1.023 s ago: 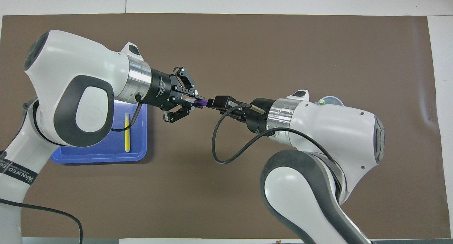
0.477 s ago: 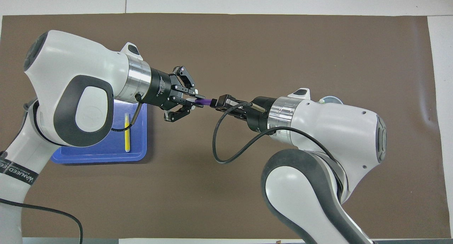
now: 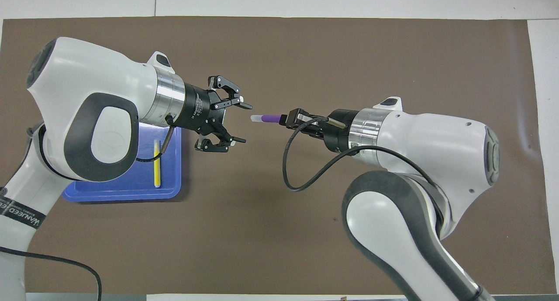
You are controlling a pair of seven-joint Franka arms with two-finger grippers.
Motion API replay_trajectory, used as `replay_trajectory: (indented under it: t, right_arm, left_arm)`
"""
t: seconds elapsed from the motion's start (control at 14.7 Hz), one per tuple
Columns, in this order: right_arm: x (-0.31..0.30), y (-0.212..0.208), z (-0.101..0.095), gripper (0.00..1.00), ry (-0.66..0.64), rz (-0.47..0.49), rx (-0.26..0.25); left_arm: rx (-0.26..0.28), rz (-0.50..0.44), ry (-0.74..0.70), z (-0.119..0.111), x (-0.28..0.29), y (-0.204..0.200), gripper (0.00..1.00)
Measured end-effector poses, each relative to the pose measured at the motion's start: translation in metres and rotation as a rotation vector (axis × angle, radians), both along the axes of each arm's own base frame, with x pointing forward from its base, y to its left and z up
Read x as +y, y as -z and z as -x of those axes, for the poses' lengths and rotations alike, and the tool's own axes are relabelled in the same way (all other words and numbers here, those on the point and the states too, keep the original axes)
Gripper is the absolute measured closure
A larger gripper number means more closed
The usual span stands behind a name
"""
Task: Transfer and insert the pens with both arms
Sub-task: 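Insert the purple pen into the clear cup with the right gripper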
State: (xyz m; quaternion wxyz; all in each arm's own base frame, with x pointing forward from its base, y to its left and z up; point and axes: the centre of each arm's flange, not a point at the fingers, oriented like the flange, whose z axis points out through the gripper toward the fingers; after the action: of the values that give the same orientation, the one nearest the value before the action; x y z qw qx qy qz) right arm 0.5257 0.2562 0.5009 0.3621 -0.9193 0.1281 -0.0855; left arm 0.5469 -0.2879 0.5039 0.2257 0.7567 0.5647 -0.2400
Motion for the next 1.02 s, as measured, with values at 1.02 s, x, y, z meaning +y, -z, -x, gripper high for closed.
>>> replay_trajectory:
  t: [1.02]
  right_arm:
    - [-0.199, -0.01, -0.039, 0.81, -0.528, 0.683, 0.047]
  left_arm:
    - [-0.407, -0.267, 1.03, -0.009, 0.16, 0.085, 0.0]
